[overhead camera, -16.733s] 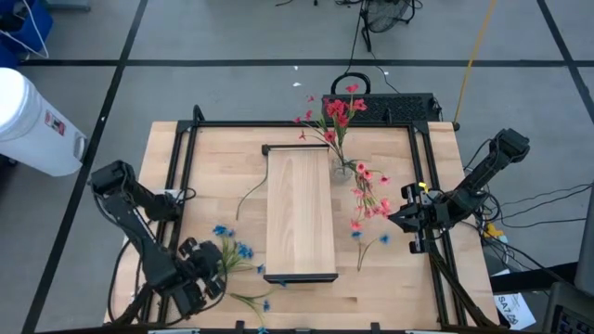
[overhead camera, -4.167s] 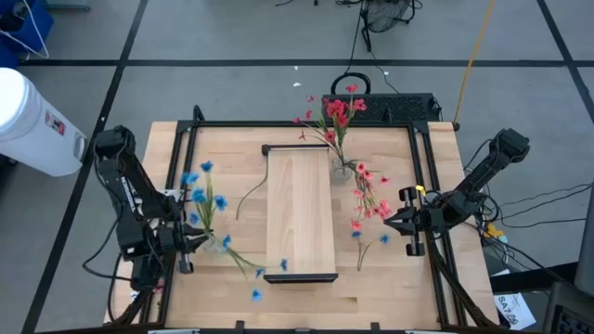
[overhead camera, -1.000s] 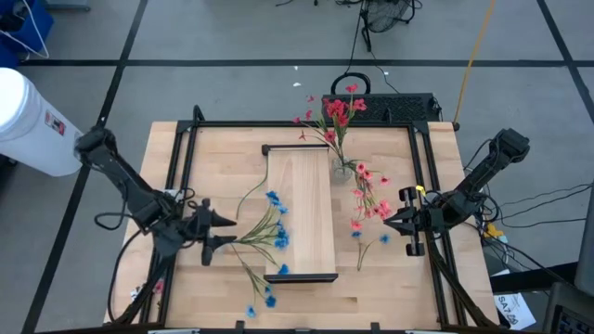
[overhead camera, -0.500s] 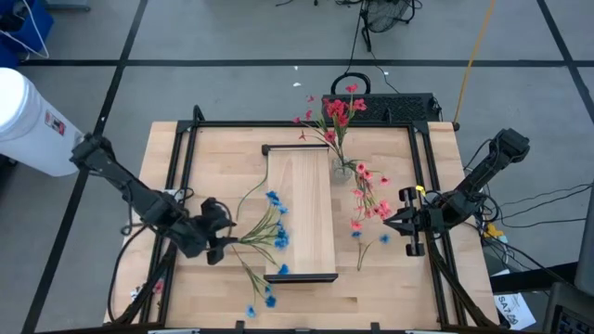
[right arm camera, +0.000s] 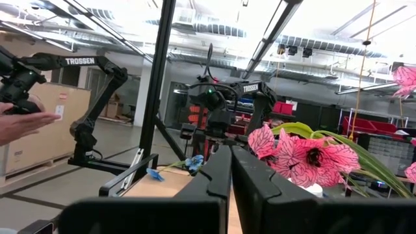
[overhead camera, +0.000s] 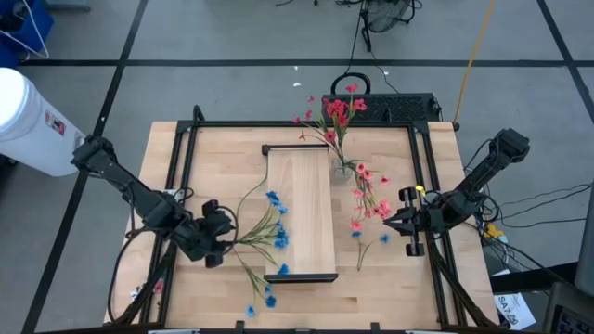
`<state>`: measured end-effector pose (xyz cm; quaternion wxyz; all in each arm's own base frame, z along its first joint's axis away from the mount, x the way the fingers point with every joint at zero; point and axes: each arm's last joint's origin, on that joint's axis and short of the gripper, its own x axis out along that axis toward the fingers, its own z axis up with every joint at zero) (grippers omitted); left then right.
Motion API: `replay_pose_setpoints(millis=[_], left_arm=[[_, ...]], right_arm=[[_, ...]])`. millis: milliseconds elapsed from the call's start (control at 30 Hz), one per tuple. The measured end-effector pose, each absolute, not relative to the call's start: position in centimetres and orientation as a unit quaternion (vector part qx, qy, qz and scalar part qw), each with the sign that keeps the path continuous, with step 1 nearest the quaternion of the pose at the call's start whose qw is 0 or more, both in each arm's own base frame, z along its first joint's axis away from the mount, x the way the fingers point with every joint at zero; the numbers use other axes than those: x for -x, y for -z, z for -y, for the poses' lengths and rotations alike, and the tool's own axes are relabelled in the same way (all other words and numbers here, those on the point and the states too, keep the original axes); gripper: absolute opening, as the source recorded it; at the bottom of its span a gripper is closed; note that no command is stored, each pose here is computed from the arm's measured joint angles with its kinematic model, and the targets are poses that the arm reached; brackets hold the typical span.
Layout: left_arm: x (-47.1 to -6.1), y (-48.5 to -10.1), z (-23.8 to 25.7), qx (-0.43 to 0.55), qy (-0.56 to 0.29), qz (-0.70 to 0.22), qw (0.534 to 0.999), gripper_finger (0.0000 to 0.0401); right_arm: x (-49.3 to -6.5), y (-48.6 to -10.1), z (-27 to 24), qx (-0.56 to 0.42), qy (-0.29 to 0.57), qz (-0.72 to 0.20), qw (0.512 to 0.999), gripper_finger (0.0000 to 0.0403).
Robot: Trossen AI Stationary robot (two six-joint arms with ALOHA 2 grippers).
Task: Pick and place flowers into a vace then onto a shelf
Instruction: Put the left blue flowers into the left transparent vase
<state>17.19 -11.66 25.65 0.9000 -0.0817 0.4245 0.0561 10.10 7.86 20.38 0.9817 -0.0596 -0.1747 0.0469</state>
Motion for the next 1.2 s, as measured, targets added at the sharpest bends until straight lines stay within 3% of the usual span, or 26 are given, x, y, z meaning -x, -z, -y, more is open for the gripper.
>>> replay_pose_setpoints(millis=[800,967,1200], left_arm=[[-18.6,-24.6,11.5,0.062,-0.048,-0.447,0.891,0.0212],[-18.9,-24.5,11.3,0.065,-0.05,-0.454,0.887,0.0167],[-19.1,-24.5,11.3,0.054,-0.05,-0.445,0.893,0.006]], right_arm=[[-10.1,-20.4,-7.9,0.06,-0.047,0.175,0.982,0.0008],[-10.1,-20.4,-7.8,0.06,-0.047,0.175,0.982,0.0008],[-10.1,-20.4,-7.9,0.06,-0.047,0.174,0.982,0.0008]])
